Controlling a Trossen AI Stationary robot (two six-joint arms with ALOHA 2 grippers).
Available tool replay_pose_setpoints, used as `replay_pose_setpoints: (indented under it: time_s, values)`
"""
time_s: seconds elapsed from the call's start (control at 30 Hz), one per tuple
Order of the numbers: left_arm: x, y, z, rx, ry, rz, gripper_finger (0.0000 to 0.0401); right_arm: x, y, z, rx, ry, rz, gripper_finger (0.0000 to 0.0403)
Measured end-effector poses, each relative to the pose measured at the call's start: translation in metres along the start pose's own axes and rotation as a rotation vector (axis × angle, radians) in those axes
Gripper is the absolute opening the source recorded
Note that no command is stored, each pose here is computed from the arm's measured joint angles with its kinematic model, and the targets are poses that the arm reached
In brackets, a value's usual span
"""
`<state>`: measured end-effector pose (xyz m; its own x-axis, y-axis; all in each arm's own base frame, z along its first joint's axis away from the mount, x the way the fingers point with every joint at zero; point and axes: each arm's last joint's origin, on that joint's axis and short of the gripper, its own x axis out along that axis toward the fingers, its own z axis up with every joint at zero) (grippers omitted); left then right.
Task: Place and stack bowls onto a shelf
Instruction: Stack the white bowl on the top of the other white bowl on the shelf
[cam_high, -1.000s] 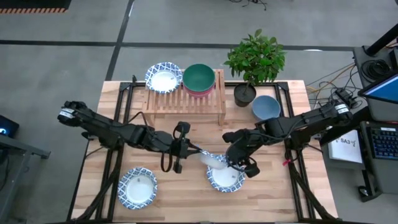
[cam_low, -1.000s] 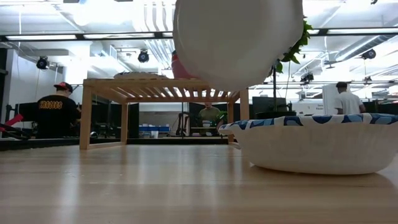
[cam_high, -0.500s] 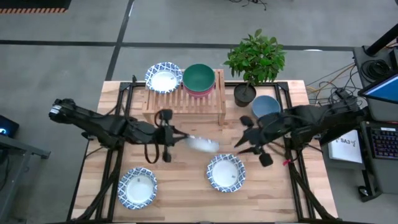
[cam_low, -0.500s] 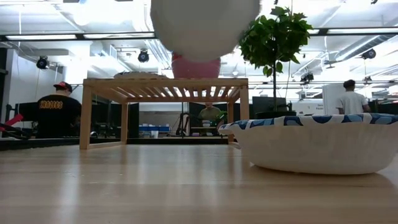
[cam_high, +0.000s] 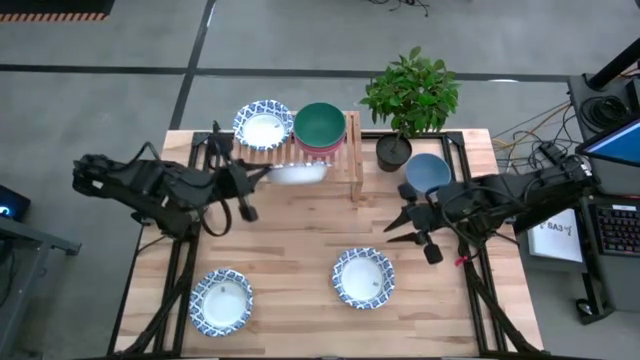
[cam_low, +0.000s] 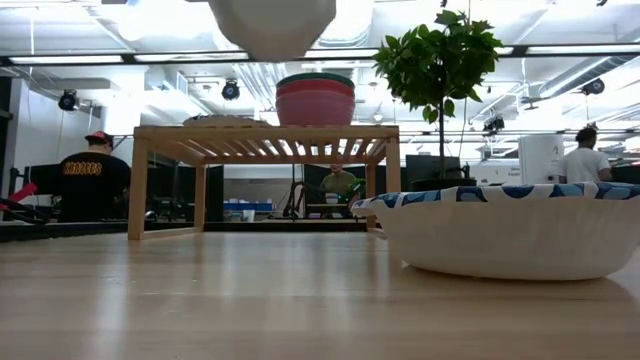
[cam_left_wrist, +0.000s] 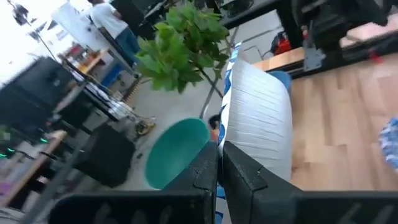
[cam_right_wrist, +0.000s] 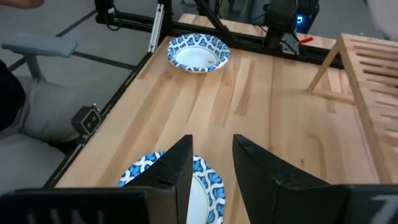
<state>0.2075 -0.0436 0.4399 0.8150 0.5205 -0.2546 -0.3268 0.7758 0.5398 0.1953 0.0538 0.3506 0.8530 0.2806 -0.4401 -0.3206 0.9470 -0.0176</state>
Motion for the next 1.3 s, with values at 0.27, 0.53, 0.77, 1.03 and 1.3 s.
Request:
replay_pose_setpoints:
  time_s: [0.27, 0.53, 0.77, 1.03, 1.3]
  values:
    - [-0.008, 0.033, 0.015, 0.185, 0.2, 0.311, 0.0, 0.011, 0.0, -0.017, 0.0, -0.003, 0.0, 0.0103]
    - [0.019, 0.066, -0.018, 0.105, 0.442, 0.462, 0.0, 0.012, 0.0, -0.017, -0.035, -0.023, -0.001, 0.0094]
    - [0.063, 0.079, -0.051, 0.028, 0.553, 0.363, 0.0, 0.013, 0.0, -0.015, -0.047, -0.036, -0.002, 0.0093]
    - [0.098, 0.081, -0.076, 0.073, 0.642, 0.401, 0.0, 0.013, 0.0, -0.015, -0.047, -0.036, -0.002, 0.0093]
    - [0.114, 0.073, -0.082, 0.095, 0.672, 0.373, 0.0001, 0.013, 0.0, -0.016, -0.047, -0.035, -0.002, 0.0093]
